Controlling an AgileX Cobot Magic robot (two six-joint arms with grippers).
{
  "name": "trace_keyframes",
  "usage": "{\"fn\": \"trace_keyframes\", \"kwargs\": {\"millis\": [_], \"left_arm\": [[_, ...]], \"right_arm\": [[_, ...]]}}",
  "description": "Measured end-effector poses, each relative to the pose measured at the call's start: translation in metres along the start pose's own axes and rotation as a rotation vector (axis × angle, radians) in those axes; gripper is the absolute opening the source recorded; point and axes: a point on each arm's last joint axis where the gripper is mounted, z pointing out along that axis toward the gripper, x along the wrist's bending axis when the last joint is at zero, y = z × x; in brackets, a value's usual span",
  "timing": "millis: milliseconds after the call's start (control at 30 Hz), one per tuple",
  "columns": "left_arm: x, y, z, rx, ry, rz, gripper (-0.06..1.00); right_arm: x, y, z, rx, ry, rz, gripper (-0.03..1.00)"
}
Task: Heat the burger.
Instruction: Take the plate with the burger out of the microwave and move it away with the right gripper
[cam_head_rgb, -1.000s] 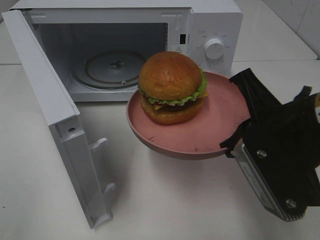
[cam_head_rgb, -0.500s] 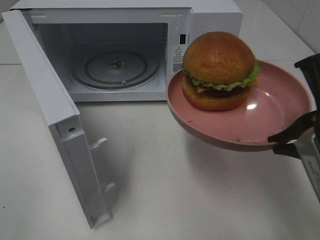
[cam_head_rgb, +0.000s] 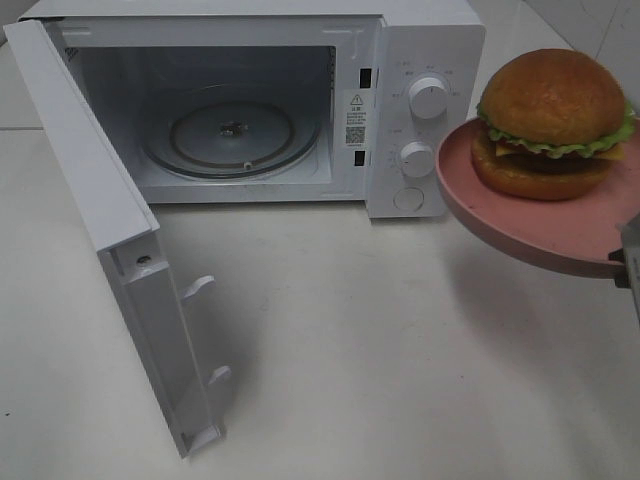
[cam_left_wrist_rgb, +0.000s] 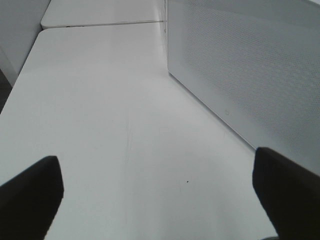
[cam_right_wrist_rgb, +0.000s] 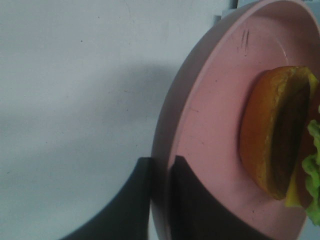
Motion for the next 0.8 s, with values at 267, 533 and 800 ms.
{"fn": "trace_keyframes", "kwargs": {"millis": [267,533,800], "left_arm": [[0.000,0.000,0.000,0.000,0.000,0.000,0.97],[0.000,0.000,0.000,0.000,0.000,0.000,0.97],[0.000,0.000,0.000,0.000,0.000,0.000,0.97]], "right_arm": [[0.000,-0.011,-0.001,0.121,-0.009,0.176,0.09],[0.001,-0.020,0.005,0.276,-0.012,0.375,0.09],[-0.003,-0.020,0.023,0.413,-0.053,0.603,0.09]]}}
